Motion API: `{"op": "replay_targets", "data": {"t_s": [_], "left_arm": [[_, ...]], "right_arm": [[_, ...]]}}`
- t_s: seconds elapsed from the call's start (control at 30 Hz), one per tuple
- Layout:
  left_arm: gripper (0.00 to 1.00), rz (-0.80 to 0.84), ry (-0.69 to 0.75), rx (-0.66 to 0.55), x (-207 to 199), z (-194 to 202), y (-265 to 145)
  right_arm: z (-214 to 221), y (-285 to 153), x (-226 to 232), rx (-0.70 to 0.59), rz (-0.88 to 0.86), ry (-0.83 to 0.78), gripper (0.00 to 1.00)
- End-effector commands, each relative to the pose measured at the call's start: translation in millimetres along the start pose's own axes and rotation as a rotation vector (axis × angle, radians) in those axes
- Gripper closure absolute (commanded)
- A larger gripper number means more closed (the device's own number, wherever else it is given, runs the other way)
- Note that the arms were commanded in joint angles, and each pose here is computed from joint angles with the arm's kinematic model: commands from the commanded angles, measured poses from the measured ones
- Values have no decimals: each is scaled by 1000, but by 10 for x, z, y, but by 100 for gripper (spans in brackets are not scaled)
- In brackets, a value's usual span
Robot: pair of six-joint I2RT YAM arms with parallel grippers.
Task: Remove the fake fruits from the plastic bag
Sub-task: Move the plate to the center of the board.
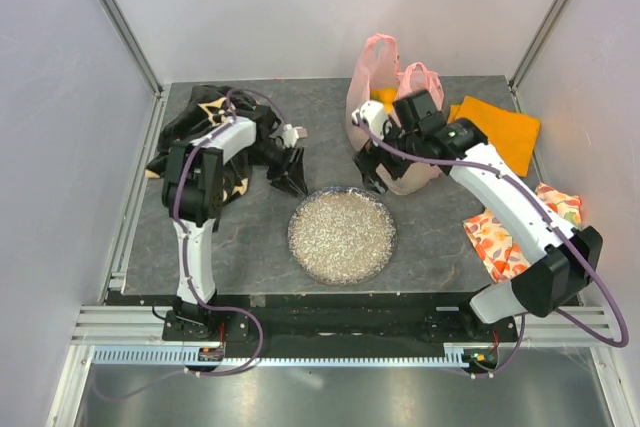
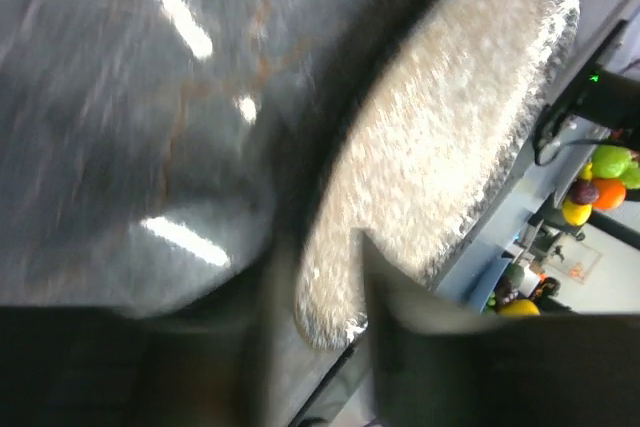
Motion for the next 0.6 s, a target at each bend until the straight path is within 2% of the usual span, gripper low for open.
{"op": "replay_targets", "data": {"t_s": [0.0, 0.07, 0.13, 0.17, 0.23, 0.27, 0.3, 0.33, 0.37, 0.4, 0.43, 0.5, 0.57], "left_arm": [[43, 16, 115, -185, -538, -3, -894], [38, 2, 155, -226, -679, -8, -1106], [33, -31, 272, -317, -911, -161, -1385], [27, -45, 325, -362, -982, -272, -1470], [17, -101, 400, -467, -1157, -592, -1723], [16, -145, 493, -549, -1333, -817, -1908], [15, -194, 511, -584, -1366, -945, -1966], [3, -219, 516, -595, -1304, -1102, -1911], [1, -248, 578, -653, -1465, -1261, -2000], [1, -285, 597, -718, -1488, -1429, -2045], [1, -287, 601, -731, -1391, -1576, -1959], [1, -291, 637, -861, -1498, -1862, -2004], [1, -278, 657, -896, -1470, -2062, -1822]], "right_arm": [[-614, -617, 118, -290, 51, -21, 2], [-793, -861, 111, -388, 126, -31, 2], [-945, -1055, 35, -489, 251, -39, 2], [-975, -1145, -103, -526, 409, 3, 2], [-1086, -1253, -272, -614, 547, 53, 2], [-1091, -1302, -383, -635, 648, 112, 2], [-1100, -1330, -484, -651, 694, 150, 2], [-1091, -1287, -556, -638, 723, 177, 2], [-1076, -1270, -596, -639, 740, 209, 2], [-1053, -1266, -648, -636, 775, 233, 2], [-1012, -1211, -679, -623, 789, 248, 2], [-974, -1176, -717, -632, 805, 303, 2], [-938, -1117, -744, -629, 808, 340, 2]]}}
Point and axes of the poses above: each gripper's point midway between its finger pads, its own y axis out along the fingers, its own x axis along the line the jaws close on, z = x × y, the point moved 8 cm from there along -y, back along the fingers, and after that the axes turned 12 degrees about y, right-handed, at the moved point
